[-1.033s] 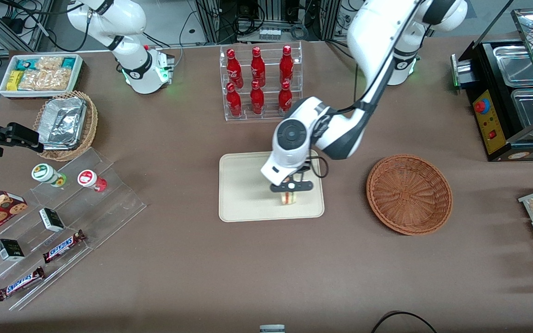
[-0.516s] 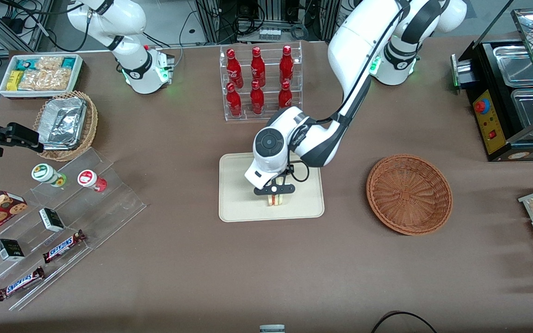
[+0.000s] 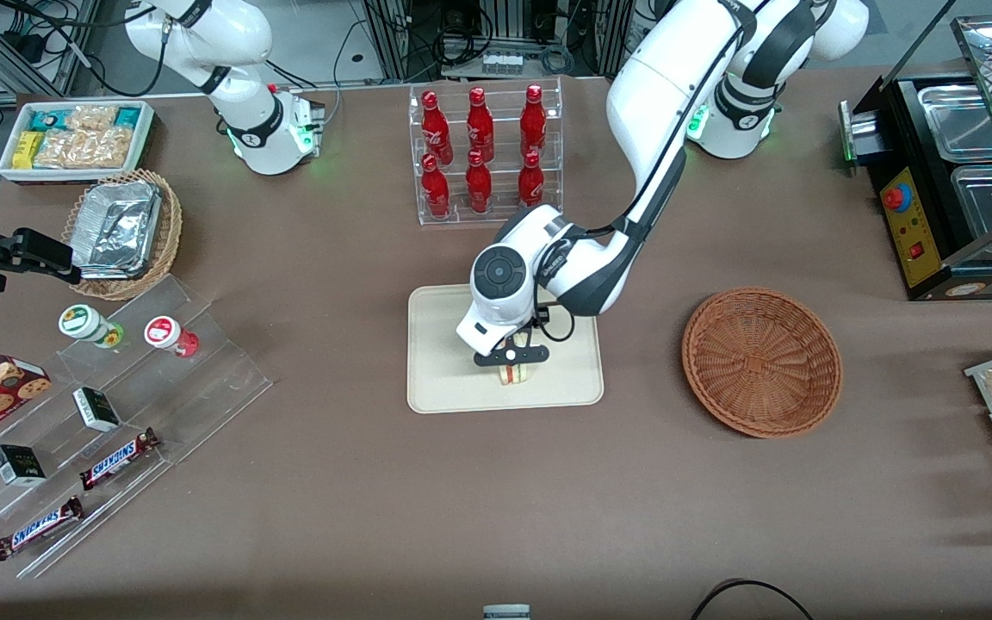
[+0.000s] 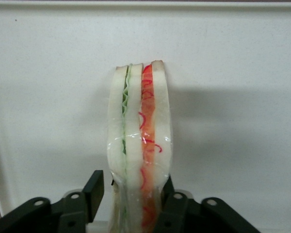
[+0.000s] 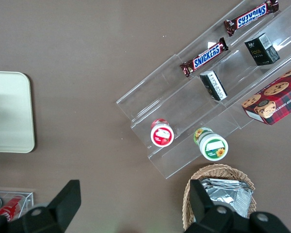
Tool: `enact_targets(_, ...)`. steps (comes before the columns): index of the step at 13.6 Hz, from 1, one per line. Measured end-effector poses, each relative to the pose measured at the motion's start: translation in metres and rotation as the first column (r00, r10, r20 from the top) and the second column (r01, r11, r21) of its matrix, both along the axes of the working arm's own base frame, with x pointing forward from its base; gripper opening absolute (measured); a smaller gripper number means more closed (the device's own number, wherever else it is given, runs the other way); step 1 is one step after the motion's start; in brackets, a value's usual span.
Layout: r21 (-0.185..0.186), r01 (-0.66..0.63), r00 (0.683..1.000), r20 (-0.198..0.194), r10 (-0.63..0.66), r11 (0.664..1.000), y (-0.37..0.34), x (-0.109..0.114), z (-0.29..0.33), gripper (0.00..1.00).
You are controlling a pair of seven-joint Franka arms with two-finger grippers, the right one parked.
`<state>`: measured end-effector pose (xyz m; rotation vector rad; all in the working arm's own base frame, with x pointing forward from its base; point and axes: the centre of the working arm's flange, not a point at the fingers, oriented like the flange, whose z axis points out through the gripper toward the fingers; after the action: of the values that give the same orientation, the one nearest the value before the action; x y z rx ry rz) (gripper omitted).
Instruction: Place sandwich from basket to tray
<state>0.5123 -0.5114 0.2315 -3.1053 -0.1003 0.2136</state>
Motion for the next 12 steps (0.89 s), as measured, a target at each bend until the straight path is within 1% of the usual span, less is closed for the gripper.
enact_targets(1,-0.005,-0.002,1.000,0.005,0.002,1.000,-0.001,0.001,0.003,0.71)
enact_targets(3,-0.016,-0.007,1.000,0.019,0.007,1.000,-0.003,0.006,0.019,0.93)
enact_targets(4,-0.014,-0.010,1.000,0.020,0.010,1.000,-0.003,0.009,0.032,1.00)
enact_targets(8,-0.002,-0.015,1.000,0.021,0.016,1.000,0.003,0.017,0.116,1.00)
enact_targets(10,-0.011,-0.022,0.999,0.036,0.023,1.000,0.011,0.019,0.156,1.00)
enact_targets(12,-0.004,-0.048,0.998,0.051,0.048,0.999,0.029,0.024,0.189,1.00)
